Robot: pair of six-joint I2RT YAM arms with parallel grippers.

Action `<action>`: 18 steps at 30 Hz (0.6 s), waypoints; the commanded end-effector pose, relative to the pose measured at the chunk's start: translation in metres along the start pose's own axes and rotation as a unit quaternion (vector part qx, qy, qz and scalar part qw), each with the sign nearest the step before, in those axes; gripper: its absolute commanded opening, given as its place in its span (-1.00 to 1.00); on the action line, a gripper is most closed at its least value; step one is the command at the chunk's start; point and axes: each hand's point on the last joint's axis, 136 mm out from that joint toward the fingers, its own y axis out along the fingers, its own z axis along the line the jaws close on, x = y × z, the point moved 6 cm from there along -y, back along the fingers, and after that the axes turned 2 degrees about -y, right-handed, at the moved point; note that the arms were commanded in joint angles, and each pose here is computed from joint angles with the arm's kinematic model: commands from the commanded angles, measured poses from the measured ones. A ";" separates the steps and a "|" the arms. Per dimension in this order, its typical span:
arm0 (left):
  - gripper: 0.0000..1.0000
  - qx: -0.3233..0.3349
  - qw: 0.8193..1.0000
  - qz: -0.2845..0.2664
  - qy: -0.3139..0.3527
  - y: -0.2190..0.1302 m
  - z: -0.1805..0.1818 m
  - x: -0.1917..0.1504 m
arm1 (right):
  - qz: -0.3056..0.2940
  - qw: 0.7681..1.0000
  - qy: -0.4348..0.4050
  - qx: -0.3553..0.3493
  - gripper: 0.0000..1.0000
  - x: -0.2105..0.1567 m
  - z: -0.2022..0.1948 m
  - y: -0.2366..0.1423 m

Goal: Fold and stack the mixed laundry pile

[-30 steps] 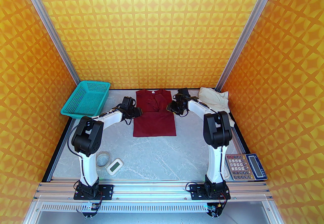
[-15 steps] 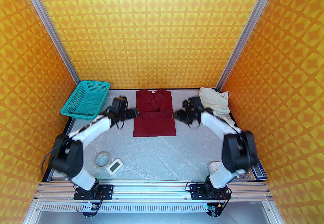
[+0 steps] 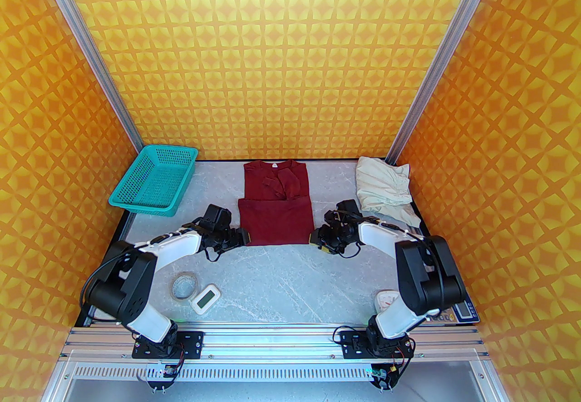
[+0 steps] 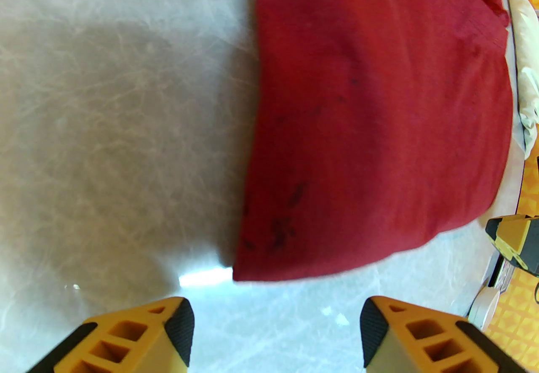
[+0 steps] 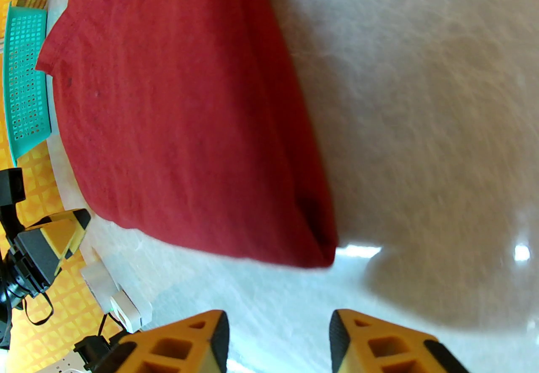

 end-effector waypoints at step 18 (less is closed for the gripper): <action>0.05 -0.042 0.999 -0.016 0.002 0.024 -0.030 0.023 | -0.033 0.999 0.006 0.041 -0.56 0.038 0.014 0.015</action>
